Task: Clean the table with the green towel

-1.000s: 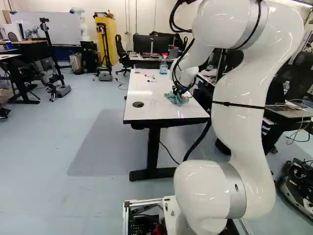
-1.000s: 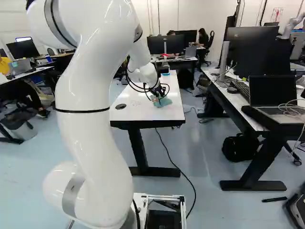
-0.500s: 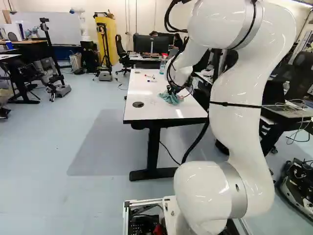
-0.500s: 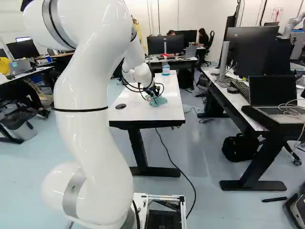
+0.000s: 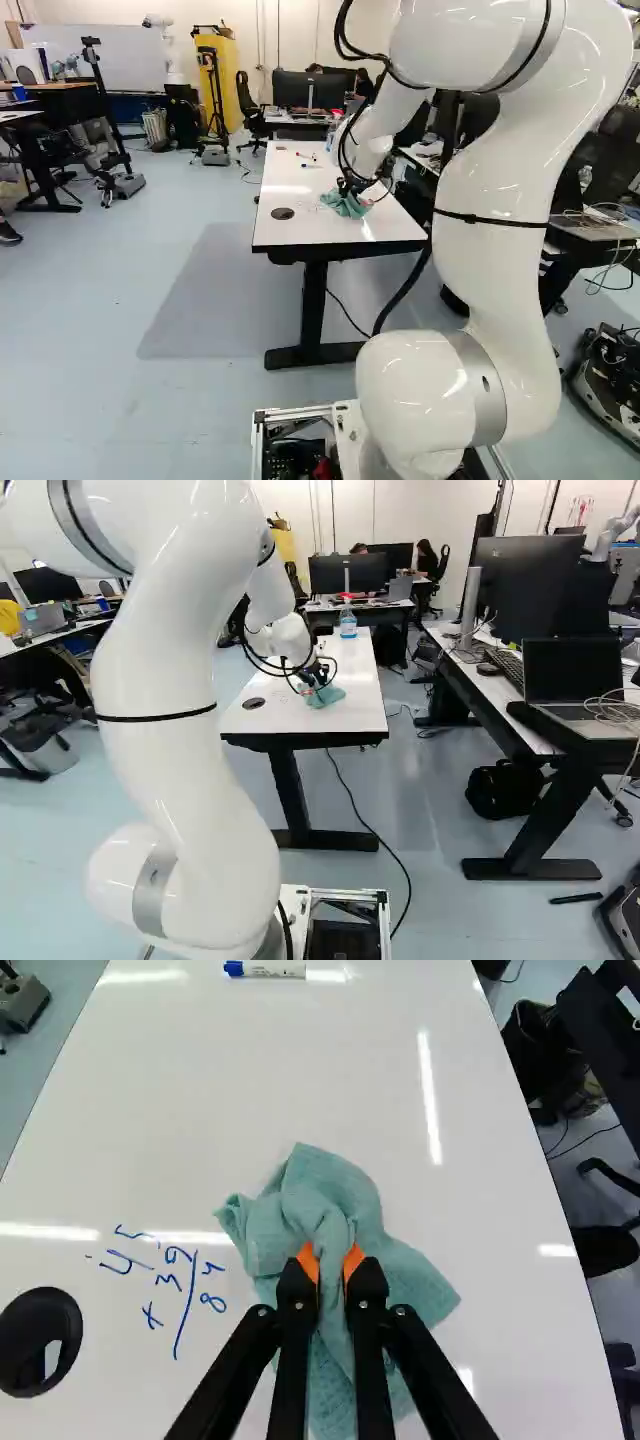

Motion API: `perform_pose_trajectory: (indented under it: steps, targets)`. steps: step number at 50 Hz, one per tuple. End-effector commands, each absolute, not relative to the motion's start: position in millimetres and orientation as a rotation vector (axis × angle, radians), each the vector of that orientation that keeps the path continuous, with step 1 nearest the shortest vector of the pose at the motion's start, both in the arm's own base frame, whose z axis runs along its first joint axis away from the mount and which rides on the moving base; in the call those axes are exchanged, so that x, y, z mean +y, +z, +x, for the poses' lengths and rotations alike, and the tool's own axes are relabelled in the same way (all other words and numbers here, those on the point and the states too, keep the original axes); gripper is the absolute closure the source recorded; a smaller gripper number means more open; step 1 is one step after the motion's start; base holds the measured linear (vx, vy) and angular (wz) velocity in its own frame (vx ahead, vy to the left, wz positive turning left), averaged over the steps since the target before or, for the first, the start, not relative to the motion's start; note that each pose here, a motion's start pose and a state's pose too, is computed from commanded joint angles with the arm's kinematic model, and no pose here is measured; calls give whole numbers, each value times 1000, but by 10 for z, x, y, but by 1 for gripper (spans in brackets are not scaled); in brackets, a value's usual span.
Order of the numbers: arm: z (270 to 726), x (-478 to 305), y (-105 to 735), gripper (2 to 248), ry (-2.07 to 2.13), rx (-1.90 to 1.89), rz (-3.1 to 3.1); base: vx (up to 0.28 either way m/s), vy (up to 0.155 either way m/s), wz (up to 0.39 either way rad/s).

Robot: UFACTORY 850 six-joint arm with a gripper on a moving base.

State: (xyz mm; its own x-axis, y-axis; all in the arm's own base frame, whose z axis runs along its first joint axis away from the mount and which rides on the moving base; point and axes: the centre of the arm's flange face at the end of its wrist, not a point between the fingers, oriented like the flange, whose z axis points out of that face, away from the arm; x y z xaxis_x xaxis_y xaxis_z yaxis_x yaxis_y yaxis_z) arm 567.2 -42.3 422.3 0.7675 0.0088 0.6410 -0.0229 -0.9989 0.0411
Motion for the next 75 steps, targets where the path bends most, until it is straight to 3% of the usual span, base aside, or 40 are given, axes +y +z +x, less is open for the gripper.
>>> perform_pose_trajectory:
  steps: [42, 75]
  targets:
    - [5380, -960, 4233, 204, 1024, -159, 2881, 0, 0, 0]
    - [5892, -1196, 4199, 204, 1061, -191, 2853, 0, 0, 0]
